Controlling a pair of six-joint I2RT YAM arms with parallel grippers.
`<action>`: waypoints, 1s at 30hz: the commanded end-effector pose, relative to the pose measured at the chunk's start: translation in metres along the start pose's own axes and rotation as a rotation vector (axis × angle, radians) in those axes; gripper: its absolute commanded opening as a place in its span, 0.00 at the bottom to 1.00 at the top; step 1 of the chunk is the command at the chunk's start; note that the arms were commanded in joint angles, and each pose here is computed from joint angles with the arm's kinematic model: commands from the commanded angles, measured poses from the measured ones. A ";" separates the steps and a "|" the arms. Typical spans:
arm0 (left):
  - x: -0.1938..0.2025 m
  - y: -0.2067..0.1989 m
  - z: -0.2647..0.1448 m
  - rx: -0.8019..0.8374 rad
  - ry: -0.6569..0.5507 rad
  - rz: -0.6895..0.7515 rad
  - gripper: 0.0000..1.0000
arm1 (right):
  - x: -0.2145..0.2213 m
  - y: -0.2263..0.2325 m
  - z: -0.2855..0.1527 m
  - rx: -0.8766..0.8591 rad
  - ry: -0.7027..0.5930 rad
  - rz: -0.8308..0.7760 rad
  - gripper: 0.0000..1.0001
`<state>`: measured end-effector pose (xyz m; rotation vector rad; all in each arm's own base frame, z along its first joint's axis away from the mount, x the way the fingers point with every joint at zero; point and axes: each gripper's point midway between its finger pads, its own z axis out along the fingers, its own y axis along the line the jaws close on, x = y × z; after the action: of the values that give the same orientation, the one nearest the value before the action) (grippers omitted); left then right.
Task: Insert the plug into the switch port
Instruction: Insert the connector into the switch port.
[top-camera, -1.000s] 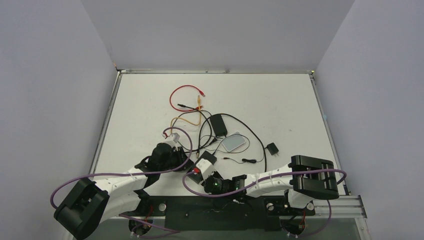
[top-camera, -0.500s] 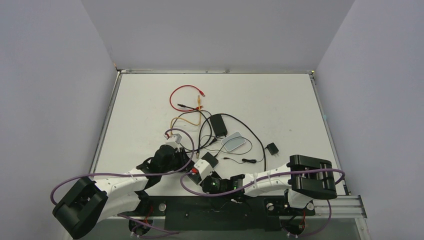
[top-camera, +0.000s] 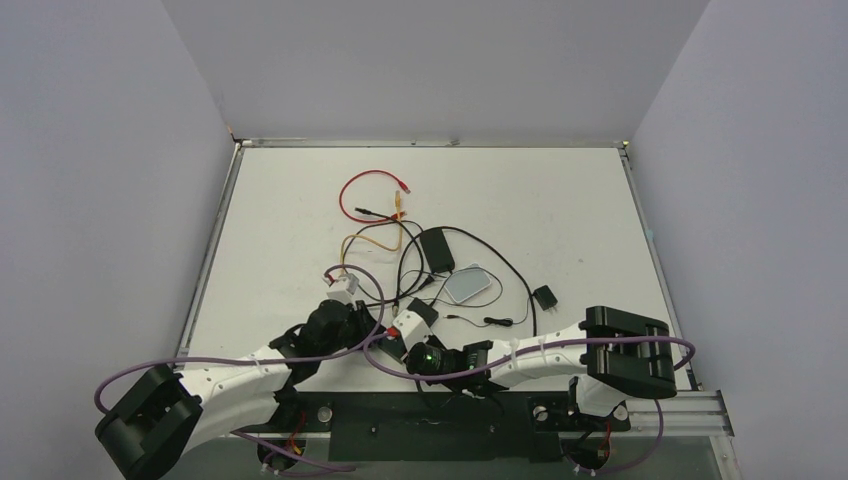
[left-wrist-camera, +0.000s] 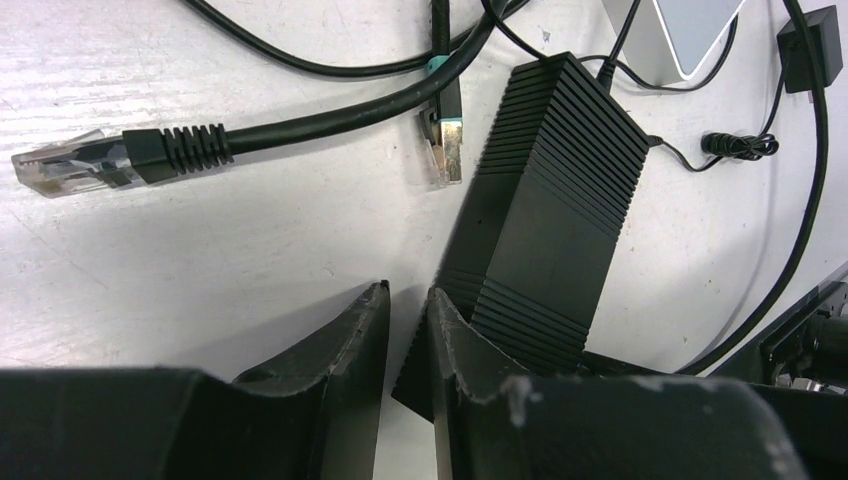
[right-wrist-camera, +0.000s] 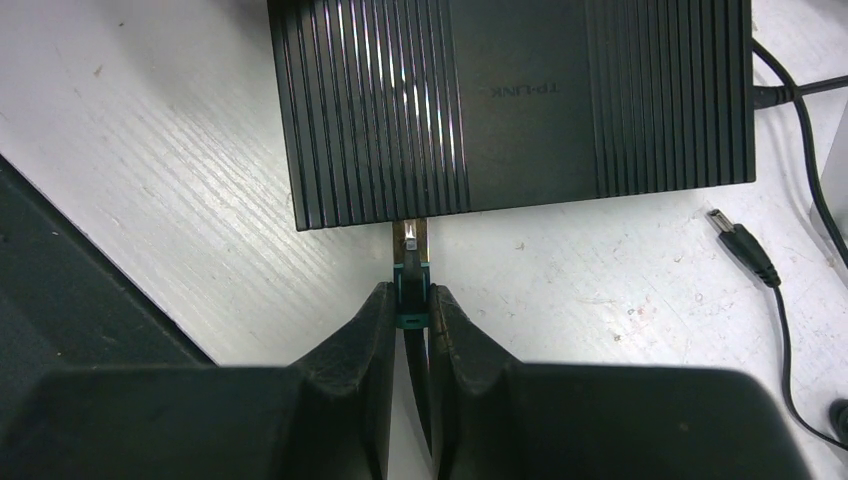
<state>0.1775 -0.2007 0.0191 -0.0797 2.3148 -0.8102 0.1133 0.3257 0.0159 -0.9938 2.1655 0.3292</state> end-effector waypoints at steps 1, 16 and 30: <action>0.029 -0.010 -0.008 0.068 0.115 -0.014 0.19 | -0.064 -0.003 -0.006 0.026 -0.207 0.102 0.00; 0.025 -0.031 -0.007 0.168 0.101 0.038 0.19 | -0.075 0.018 -0.007 -0.123 -0.244 -0.042 0.00; 0.042 -0.047 -0.007 0.250 0.173 0.077 0.18 | -0.097 0.007 -0.008 -0.152 -0.318 -0.060 0.00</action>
<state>0.1795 -0.2116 0.0188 -0.0050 2.2739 -0.8446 0.1171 0.3209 0.0148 -1.2341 2.0647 0.3553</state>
